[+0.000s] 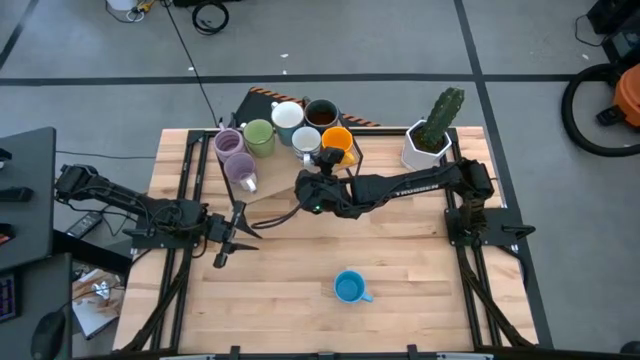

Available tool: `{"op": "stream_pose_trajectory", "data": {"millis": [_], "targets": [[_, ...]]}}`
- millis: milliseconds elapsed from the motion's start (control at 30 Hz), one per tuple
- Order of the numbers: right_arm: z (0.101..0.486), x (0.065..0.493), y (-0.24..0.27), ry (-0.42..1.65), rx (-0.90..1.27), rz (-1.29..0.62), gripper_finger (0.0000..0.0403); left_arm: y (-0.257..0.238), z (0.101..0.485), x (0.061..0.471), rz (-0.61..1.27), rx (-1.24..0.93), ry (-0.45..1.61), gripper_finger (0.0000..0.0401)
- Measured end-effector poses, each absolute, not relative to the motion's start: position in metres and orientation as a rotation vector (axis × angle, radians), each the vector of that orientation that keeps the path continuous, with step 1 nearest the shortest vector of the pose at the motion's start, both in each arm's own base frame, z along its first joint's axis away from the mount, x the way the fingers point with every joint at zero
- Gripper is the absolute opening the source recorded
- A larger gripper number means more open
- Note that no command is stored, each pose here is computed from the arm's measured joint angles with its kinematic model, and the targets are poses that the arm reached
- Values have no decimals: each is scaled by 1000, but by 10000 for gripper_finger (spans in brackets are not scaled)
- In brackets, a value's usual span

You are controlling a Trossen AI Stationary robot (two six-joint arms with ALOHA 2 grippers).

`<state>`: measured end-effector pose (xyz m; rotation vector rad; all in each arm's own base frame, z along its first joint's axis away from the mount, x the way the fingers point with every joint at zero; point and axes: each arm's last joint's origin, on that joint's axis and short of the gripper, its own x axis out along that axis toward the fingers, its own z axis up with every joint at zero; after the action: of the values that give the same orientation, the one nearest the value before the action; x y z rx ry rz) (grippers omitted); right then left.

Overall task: Place coffee mugs
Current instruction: Adjust the purple, white-blue patterned, and yellow mugs on the shelf

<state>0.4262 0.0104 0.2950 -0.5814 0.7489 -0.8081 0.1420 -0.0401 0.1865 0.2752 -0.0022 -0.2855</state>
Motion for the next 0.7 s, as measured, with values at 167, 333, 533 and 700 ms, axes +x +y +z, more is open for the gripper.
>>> {"op": "stream_pose_trajectory", "data": {"millis": [167, 333, 533, 700], "targets": [[295, 426, 10, 753, -589, -806, 232, -40, 187, 142, -285, 275, -3, 141], [299, 424, 10, 744, -595, -830, 232, -40, 187, 142, -285, 275, -2, 141], [303, 419, 10, 755, -600, -855, 229, -40, 186, 142, -285, 275, -1, 141], [307, 428, 15, 683, -578, -751, 219, -40, 187, 142, -286, 275, -2, 141]]}}
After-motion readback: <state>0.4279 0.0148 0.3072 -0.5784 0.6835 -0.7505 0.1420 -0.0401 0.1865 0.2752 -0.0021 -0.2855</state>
